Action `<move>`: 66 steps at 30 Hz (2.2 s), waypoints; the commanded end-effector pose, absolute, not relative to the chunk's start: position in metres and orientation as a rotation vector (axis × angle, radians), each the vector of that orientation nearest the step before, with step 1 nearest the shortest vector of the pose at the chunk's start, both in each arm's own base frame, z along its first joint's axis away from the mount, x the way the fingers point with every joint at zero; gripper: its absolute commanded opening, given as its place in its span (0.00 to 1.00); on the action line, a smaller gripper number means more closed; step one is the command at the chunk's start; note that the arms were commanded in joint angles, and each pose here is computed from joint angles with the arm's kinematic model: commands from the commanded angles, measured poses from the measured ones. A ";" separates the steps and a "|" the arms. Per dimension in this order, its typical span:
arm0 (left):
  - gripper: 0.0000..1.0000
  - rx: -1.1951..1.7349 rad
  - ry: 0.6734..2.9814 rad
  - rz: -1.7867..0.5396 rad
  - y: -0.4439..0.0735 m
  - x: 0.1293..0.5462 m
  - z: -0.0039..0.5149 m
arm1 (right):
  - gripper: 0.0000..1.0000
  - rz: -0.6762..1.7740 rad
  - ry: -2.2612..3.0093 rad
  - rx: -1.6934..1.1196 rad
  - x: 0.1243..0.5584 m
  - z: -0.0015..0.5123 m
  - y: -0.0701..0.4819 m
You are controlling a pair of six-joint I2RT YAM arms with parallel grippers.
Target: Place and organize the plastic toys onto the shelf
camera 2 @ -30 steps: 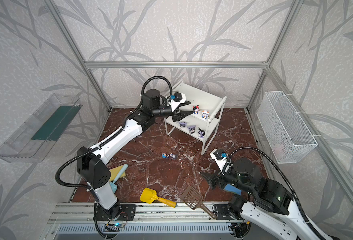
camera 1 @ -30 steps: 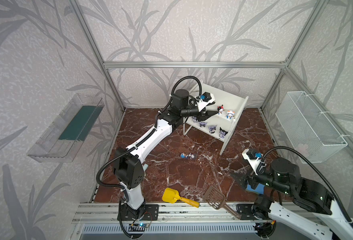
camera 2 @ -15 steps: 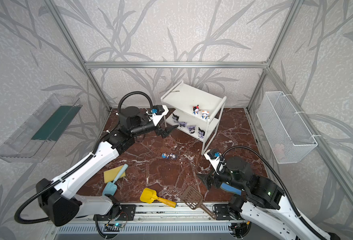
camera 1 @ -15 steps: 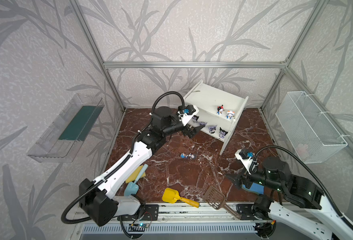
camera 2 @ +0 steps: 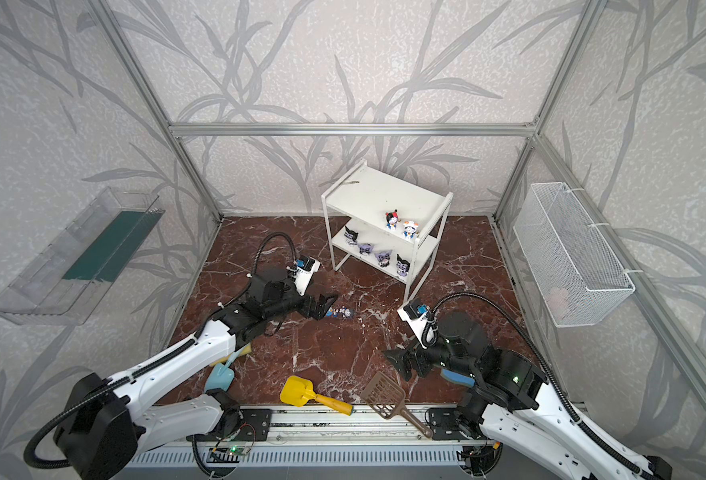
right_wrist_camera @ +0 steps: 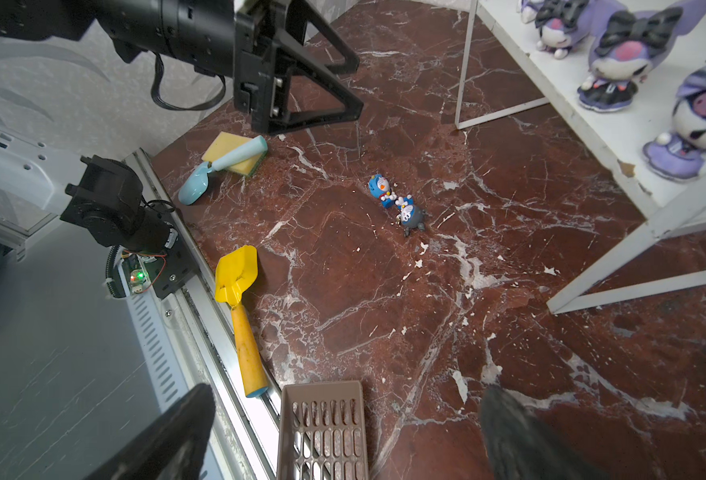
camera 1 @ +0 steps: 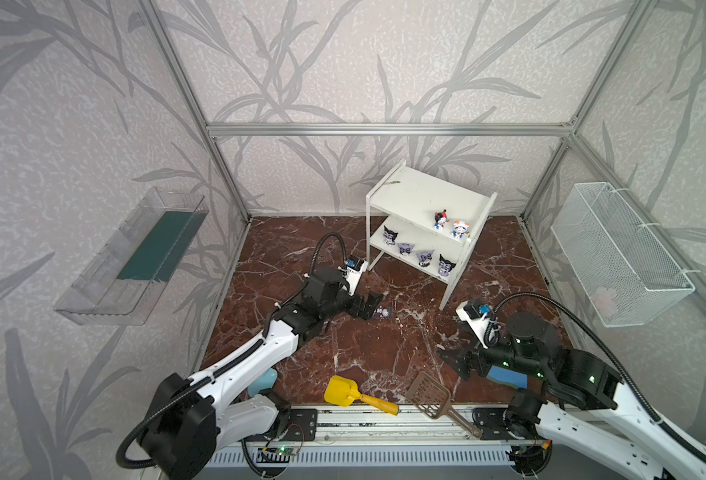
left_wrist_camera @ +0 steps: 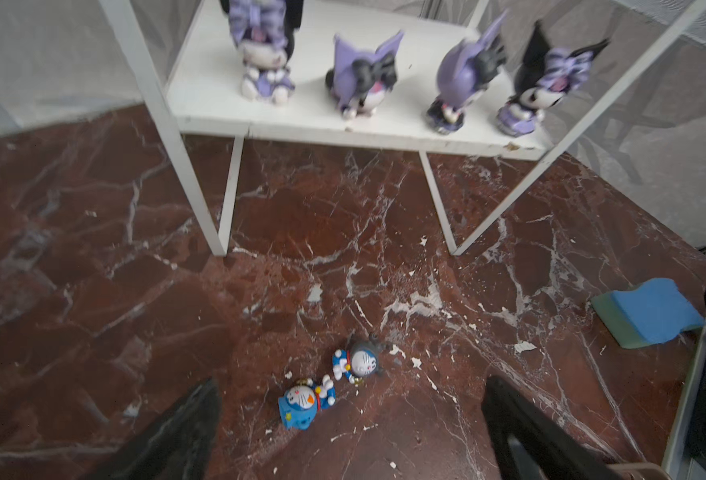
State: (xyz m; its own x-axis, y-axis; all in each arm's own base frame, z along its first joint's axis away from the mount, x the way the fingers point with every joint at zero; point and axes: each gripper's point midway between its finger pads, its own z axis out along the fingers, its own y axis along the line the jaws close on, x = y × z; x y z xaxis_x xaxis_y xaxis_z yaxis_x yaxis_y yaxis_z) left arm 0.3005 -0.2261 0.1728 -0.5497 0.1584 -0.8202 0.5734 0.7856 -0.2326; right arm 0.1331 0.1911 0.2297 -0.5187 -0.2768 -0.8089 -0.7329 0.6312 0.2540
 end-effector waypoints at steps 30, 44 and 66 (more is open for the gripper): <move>0.57 0.568 2.620 -0.908 -0.294 0.311 0.053 | 0.99 0.724 2.065 -0.733 0.136 0.228 0.180; 0.57 0.630 2.680 -0.852 -0.297 0.270 0.040 | 0.99 0.729 2.052 -0.731 0.135 0.229 0.179; 0.53 0.644 2.697 -0.495 -0.300 0.296 0.046 | 0.99 0.752 2.034 -0.745 0.132 0.232 0.181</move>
State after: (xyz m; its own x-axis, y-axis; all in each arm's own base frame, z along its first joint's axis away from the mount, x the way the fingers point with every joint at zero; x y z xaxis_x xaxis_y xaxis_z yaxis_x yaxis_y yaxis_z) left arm 0.2953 -0.3026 0.0519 -0.8374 0.3623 -0.4092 0.4981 0.8140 -0.2987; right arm 0.1337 0.1783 0.2304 -0.5027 -0.2285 -0.8337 -0.7067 0.6641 0.2441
